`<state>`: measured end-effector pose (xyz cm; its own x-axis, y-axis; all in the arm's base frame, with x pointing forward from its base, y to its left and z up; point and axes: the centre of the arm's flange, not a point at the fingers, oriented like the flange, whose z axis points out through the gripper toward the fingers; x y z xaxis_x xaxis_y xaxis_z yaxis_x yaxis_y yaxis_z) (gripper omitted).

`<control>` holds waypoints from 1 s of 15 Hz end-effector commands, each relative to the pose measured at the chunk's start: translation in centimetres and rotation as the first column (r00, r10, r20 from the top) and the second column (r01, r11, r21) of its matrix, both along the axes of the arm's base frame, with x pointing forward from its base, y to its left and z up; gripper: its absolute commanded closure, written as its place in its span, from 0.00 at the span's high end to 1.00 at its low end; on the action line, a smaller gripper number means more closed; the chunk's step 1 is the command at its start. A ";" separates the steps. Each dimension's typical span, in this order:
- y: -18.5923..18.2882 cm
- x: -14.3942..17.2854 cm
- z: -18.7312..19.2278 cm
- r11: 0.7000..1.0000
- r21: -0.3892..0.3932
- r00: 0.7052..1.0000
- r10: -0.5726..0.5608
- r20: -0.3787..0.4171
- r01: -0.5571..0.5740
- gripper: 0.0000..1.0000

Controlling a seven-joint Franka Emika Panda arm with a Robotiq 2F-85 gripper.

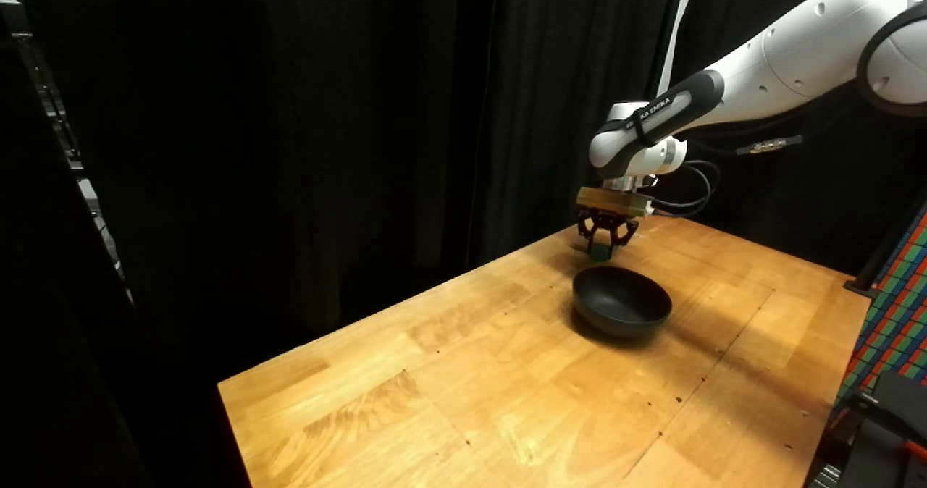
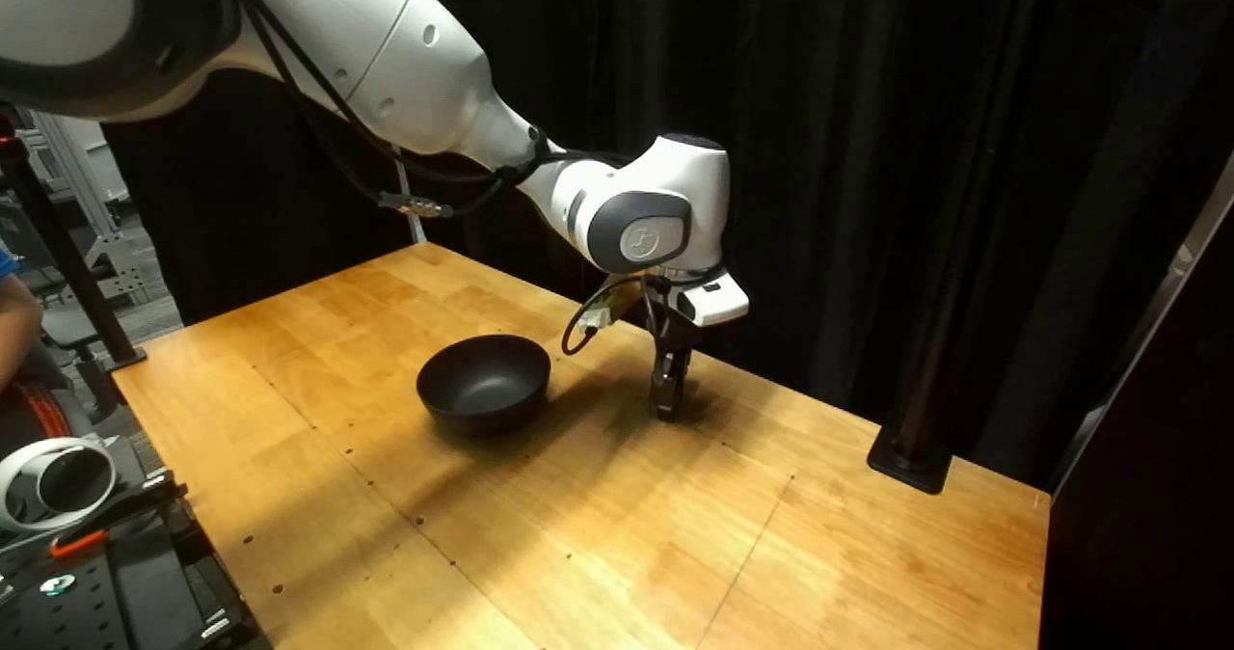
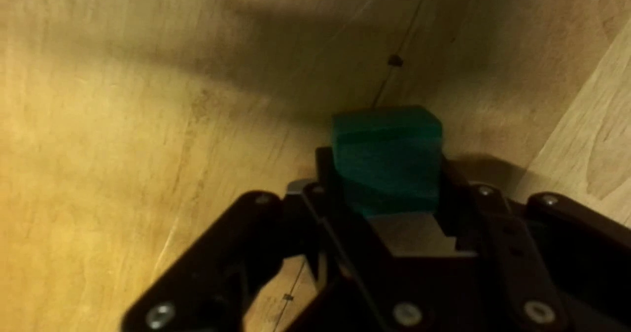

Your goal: Pick up the green block from the table and put in the black bowl.

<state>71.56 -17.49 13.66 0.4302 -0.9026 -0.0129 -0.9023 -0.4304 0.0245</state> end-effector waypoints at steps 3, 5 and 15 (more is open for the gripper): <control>-0.9 -2.4 5.4 0.995 0.081 0.998 -0.053 -0.032 0.055 0.22; -0.2 -4.8 8.3 0.989 0.139 0.997 -0.039 -0.067 0.048 0.22; 9.3 -15.9 10.3 0.865 0.493 0.952 0.222 -0.208 -0.094 0.73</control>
<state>60.29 -9.98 23.44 0.4853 -0.7323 -0.4778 -0.8294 -0.5585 0.0137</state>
